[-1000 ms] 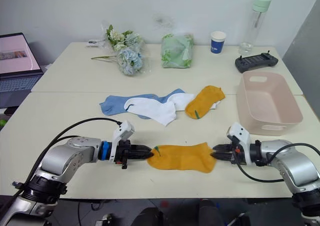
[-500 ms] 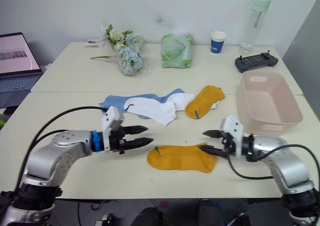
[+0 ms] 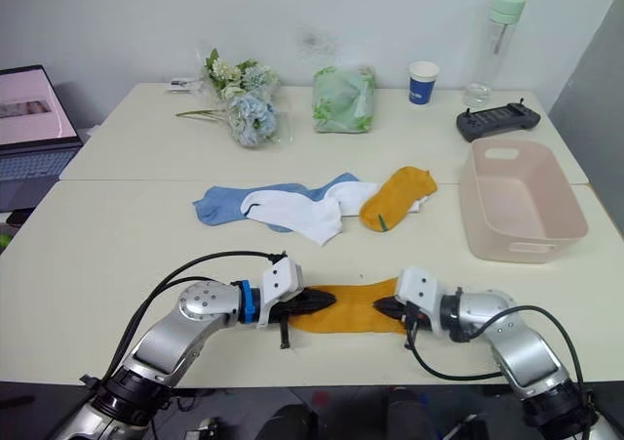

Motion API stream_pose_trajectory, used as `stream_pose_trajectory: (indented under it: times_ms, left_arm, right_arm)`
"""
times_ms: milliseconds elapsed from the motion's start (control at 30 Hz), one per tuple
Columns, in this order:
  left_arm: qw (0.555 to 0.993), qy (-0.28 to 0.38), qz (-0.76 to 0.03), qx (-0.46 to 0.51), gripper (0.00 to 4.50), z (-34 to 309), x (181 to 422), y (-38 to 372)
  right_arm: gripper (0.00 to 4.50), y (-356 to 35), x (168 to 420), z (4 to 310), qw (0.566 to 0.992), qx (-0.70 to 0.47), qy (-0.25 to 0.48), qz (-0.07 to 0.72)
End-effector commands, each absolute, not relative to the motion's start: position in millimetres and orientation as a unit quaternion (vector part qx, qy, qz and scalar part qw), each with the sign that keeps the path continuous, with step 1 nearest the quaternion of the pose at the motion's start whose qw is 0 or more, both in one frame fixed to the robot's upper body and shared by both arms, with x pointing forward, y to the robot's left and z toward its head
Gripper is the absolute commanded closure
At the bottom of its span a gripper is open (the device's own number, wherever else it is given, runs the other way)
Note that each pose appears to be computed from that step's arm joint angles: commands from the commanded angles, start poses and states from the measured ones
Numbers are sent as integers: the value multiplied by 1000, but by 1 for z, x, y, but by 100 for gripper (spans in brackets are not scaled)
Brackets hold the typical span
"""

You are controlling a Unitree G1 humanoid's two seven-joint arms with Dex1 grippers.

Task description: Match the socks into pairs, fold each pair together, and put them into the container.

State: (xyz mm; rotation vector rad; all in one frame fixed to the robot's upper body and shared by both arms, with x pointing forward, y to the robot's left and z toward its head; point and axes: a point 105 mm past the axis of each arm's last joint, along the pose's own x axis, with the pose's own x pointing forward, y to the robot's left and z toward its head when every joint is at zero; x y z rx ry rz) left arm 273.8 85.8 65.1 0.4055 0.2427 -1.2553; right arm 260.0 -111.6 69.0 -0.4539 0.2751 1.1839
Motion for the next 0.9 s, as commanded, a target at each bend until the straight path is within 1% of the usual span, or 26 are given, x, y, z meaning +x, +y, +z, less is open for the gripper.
stream_pose_trajectory:
  times_ms: [33, 167, 267, 333, 433, 533, 600, 700, 800, 900]
  left_arm:
    - [795, 138, -552, 211, 447, 54, 280, 109]
    - [801, 116, -554, 193, 447, 69, 279, 114]
    - [787, 80, -580, 195, 447, 87, 272, 111]
    - [781, 71, -587, 199, 447, 92, 270, 111]
    - [770, 60, -603, 202, 447, 97, 266, 108]
    - [762, 59, -614, 198, 447, 98, 260, 104]
    - [749, 75, -623, 214, 447, 88, 254, 105]
    - [743, 119, -616, 235, 447, 65, 251, 116]
    - [753, 127, -596, 250, 447, 60, 257, 125]
    - [760, 133, -585, 252, 447, 59, 262, 131]
  right_arm:
    - [450, -126, 260, 75, 802, -221, 125, 541]
    - [450, -138, 256, 81, 805, -222, 124, 536]
    - [450, -133, 250, 103, 803, -189, 89, 558]
    - [450, -128, 248, 110, 799, -183, 74, 568]
    - [450, -123, 246, 111, 790, -196, 63, 577]
    - [450, -117, 244, 111, 789, -180, 66, 584]
    - [450, -116, 240, 102, 784, -179, 84, 589]
    - [450, -127, 233, 79, 776, -199, 131, 583]
    - [450, -143, 232, 68, 769, -225, 162, 575]
    - [450, -155, 232, 68, 769, -235, 169, 570]
